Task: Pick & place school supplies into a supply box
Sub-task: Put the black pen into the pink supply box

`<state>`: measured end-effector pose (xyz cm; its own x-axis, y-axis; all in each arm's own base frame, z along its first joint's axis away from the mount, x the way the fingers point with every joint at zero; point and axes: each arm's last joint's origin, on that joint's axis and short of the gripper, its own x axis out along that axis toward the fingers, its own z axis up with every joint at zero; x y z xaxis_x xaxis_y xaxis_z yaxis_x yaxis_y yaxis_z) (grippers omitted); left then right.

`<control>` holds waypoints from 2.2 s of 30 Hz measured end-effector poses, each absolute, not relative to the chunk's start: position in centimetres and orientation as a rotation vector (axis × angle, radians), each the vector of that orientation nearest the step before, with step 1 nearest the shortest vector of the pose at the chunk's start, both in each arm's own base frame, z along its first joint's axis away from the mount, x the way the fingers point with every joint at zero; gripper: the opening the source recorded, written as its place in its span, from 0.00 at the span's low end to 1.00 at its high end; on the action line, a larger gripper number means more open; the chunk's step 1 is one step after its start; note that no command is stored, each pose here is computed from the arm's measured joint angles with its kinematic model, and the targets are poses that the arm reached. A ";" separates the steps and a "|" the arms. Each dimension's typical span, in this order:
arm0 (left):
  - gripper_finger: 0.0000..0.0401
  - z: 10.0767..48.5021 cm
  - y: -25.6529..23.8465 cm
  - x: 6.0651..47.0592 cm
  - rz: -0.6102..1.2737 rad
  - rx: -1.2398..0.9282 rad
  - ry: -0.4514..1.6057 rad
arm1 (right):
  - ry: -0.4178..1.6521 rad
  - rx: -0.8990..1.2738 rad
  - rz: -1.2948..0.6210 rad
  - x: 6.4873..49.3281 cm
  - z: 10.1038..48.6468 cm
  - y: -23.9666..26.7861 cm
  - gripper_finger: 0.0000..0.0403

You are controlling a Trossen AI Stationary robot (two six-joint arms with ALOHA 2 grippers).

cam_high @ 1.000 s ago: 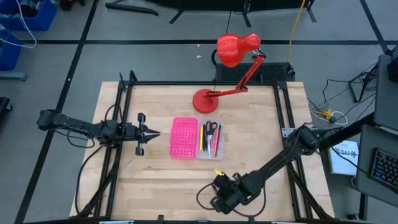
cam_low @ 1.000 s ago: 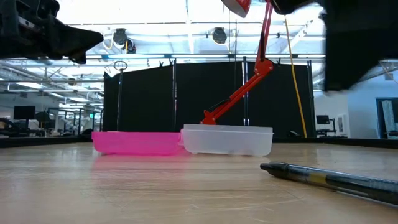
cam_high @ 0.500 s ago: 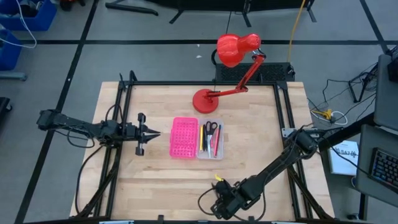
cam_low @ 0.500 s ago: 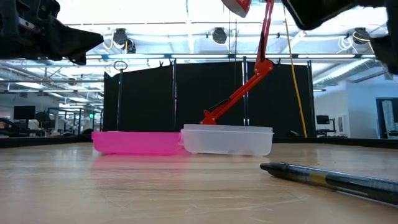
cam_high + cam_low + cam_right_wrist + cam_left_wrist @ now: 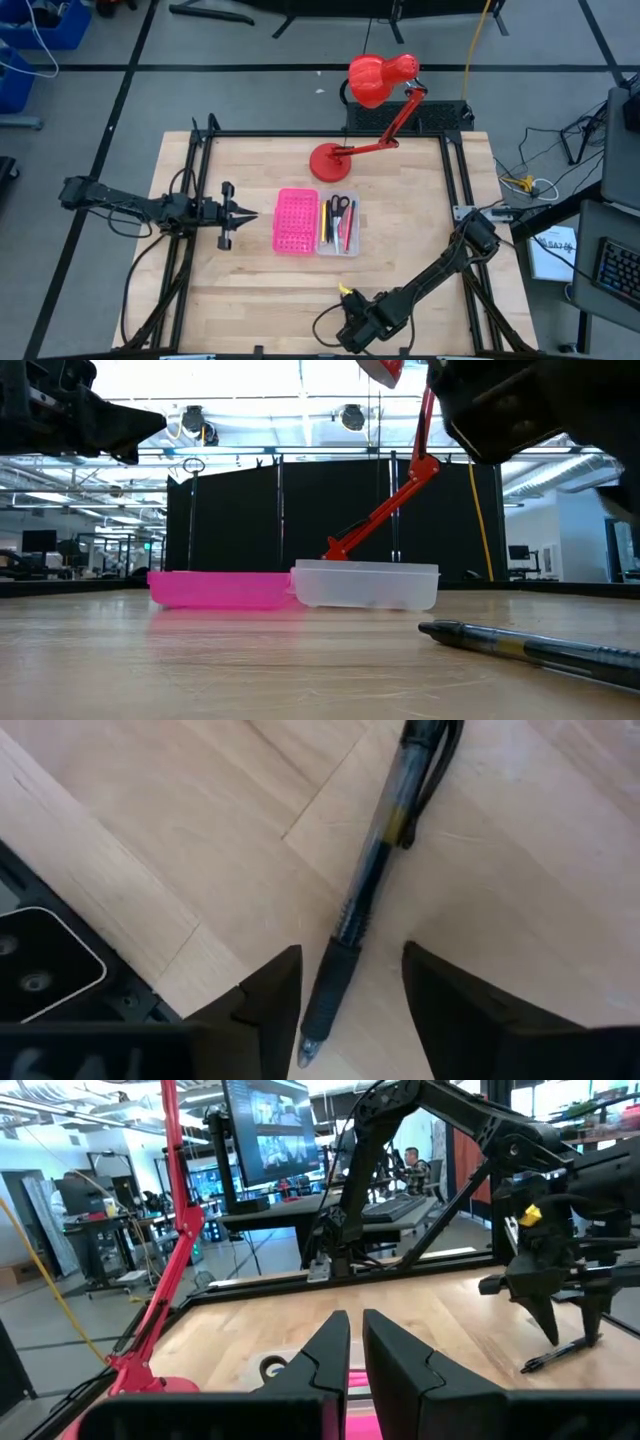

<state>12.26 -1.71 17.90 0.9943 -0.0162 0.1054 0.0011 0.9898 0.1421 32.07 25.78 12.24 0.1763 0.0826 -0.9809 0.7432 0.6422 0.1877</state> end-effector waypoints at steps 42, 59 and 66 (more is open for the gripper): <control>0.10 16.9 -1.7 12.3 -0.020 -0.031 -0.001 | 1.597 0.490 -0.489 29.6 12.0 21.7 0.06; 0.10 17.0 -1.7 12.3 -0.020 -0.001 -0.015 | 0.899 0.886 -0.643 34.3 23.6 9.2 0.06; 0.10 17.1 -1.7 12.3 -0.020 0.021 -0.022 | 0.768 1.097 -0.593 35.8 20.0 1.9 0.06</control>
<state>12.31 -1.73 17.08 0.9996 -0.0198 0.0217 0.0193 0.9996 0.0211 35.79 1.90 20.01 0.6076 -0.0515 -0.7926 0.7538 0.3518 0.5550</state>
